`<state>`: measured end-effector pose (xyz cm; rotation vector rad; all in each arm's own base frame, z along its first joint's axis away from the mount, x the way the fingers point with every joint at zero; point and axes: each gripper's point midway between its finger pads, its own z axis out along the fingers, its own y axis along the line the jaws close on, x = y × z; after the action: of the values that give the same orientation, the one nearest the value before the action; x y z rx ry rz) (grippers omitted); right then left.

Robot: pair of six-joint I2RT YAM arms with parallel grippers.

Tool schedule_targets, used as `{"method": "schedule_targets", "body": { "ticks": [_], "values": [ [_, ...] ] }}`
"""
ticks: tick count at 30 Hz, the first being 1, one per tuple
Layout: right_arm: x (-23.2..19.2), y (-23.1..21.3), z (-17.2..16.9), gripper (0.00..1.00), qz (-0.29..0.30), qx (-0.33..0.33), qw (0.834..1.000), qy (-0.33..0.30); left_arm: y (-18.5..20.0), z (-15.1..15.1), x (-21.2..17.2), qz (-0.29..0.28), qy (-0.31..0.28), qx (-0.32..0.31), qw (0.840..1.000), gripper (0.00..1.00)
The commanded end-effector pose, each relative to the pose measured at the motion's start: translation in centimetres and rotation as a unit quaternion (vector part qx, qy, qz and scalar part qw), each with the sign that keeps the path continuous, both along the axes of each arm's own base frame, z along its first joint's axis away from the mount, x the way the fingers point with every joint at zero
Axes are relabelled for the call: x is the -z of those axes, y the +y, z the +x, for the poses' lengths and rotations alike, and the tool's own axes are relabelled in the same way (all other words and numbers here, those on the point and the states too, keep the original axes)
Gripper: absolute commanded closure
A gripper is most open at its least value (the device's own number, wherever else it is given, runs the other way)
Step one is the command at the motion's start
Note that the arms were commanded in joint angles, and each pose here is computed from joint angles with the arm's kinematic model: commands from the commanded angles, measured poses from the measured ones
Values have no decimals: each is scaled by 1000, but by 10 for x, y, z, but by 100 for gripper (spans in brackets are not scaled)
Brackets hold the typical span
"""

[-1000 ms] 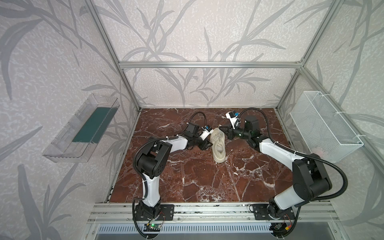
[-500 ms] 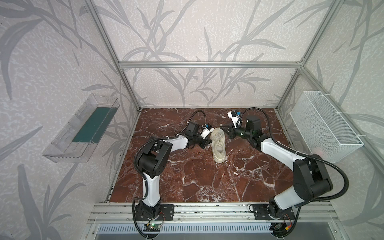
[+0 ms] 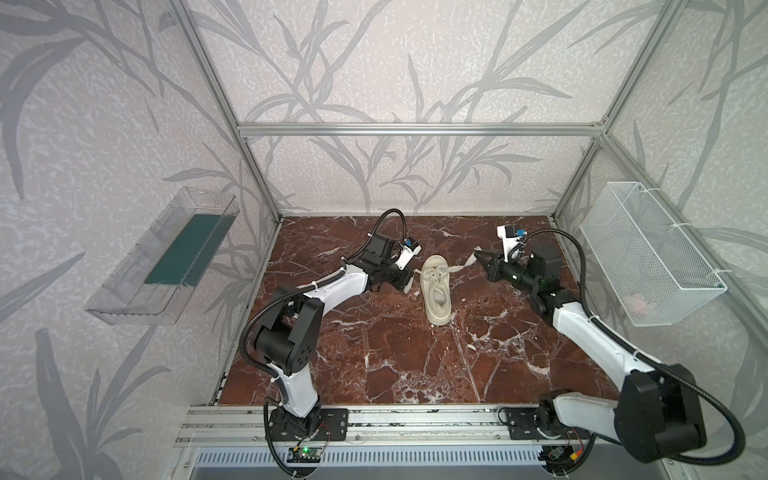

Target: Tie the shoes

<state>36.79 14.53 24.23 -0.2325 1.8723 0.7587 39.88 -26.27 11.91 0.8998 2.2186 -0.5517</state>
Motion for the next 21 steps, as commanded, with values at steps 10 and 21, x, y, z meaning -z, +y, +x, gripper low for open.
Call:
{"method": "schedule_targets", "body": {
  "ticks": [10, 21],
  "values": [
    [48, -131, -26, 100, -81, 330, 934, 111, 43, -1, -4, 106, 35, -64, 992, 100],
    [94, -173, -44, 100, -87, 438, 873, 195, 71, 5, -8, 163, 12, -113, 980, 100]
  ]
}}
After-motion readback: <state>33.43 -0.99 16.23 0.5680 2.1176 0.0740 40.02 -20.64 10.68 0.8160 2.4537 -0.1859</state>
